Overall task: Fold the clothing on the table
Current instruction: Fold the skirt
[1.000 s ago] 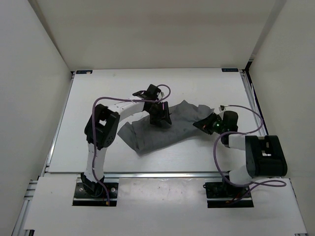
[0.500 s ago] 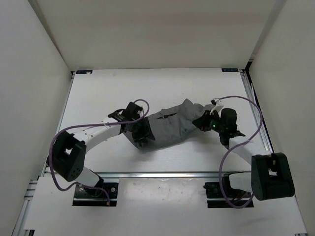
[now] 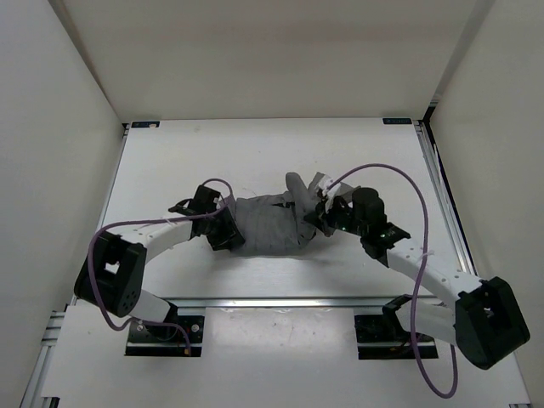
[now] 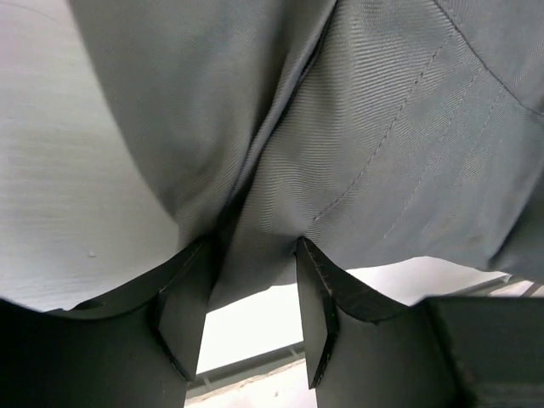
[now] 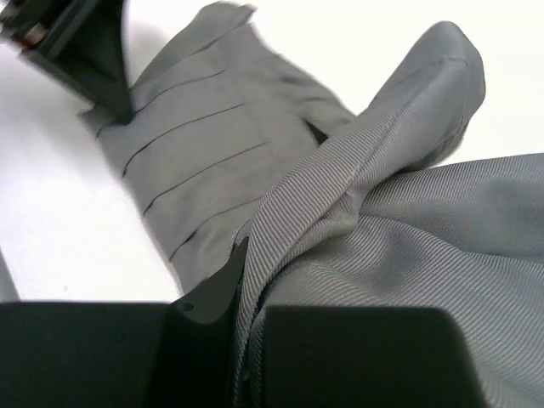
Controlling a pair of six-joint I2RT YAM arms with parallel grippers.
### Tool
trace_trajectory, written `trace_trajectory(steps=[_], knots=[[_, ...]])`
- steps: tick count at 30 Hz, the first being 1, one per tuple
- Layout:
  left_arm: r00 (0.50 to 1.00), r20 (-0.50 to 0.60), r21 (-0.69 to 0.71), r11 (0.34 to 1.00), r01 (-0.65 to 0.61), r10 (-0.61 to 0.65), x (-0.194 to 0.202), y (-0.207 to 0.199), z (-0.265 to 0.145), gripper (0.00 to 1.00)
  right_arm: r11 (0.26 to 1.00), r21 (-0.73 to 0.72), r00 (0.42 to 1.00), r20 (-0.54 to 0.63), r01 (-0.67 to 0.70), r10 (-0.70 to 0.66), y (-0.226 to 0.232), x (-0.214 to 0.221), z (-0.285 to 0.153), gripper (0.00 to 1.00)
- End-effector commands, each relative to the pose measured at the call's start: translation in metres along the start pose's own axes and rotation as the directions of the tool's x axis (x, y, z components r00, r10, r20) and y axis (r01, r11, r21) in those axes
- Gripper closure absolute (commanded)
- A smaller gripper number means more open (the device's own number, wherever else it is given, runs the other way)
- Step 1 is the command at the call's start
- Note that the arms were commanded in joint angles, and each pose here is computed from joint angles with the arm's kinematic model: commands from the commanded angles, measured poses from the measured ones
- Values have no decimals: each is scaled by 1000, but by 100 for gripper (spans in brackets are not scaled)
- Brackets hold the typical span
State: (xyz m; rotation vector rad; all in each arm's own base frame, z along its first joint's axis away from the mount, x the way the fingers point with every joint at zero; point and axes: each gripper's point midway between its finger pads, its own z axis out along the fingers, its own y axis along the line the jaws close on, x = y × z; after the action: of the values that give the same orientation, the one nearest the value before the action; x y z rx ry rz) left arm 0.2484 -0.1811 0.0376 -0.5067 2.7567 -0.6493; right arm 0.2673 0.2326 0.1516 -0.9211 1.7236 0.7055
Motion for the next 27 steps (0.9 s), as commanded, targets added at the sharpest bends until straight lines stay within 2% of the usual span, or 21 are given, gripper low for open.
trace_trajectory(steps=[1,6,11,17,21,26,27], knots=[[999,4,60,998,-38,38,5,-10,8,46,982,-20,982,36,187,-186,12,-24,8,99],[999,-13,97,994,-49,51,21,-15,14,46,953,-69,955,29,297,-295,32,-27,26,100],[997,-28,117,991,-65,69,27,-16,18,47,909,-135,919,74,394,-387,58,-36,46,100],[996,-29,153,985,-73,79,24,-19,25,49,878,-199,900,65,436,-432,84,-37,62,100],[996,-41,176,981,-75,83,27,-26,32,49,844,-246,877,54,476,-478,106,-25,69,100],[997,-31,200,978,-64,72,27,-26,27,49,823,-270,850,-32,499,-526,112,20,73,99],[998,-35,194,980,-51,59,29,-21,26,48,823,-266,847,-47,501,-530,112,27,73,88]])
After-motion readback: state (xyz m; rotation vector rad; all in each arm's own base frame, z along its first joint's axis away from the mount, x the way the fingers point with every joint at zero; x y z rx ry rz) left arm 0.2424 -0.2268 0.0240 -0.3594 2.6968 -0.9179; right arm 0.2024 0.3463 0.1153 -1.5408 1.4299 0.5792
